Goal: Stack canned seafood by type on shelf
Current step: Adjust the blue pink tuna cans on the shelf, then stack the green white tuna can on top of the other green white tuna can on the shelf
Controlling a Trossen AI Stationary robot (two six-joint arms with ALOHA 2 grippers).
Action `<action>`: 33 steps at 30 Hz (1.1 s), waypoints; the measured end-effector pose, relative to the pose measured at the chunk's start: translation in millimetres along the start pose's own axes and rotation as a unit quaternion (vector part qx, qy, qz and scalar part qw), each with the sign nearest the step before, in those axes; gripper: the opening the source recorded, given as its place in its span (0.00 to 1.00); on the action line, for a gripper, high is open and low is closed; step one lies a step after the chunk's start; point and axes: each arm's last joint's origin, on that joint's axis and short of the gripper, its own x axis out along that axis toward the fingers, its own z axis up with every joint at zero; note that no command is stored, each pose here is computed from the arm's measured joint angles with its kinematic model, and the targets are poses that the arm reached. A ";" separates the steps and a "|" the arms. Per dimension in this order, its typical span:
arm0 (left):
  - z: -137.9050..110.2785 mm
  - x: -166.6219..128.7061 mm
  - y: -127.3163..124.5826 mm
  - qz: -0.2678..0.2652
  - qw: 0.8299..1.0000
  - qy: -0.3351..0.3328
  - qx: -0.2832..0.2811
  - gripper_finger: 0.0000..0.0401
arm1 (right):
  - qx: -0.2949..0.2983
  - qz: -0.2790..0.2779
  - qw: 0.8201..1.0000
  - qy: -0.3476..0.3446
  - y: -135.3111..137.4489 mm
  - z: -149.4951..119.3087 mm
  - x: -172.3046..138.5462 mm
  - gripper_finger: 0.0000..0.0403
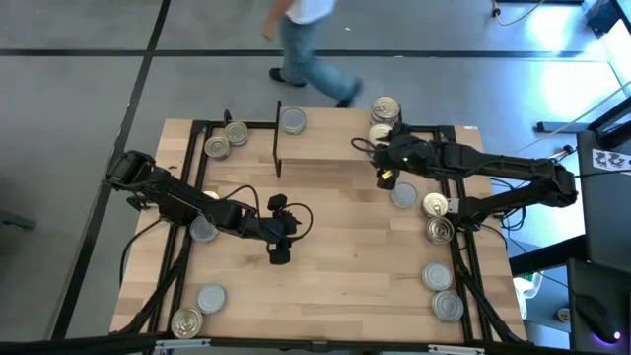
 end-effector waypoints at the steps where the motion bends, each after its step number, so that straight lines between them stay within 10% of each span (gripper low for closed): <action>1: 0.0 0.0 0.0 0.000 1.000 0.000 0.000 0.47 | 0.000 -0.009 1.000 0.001 0.9 1.8 4.1 0.77; 17: 0.4 0.0 -0.1 0.000 1.000 -0.002 -0.010 0.47 | -0.111 -0.194 0.967 0.123 22.1 7.0 72.9 0.77; 33: 0.6 0.0 -0.2 -0.001 1.000 -0.003 -0.007 0.47 | -0.121 -0.169 0.977 0.058 40.4 26.9 47.6 0.77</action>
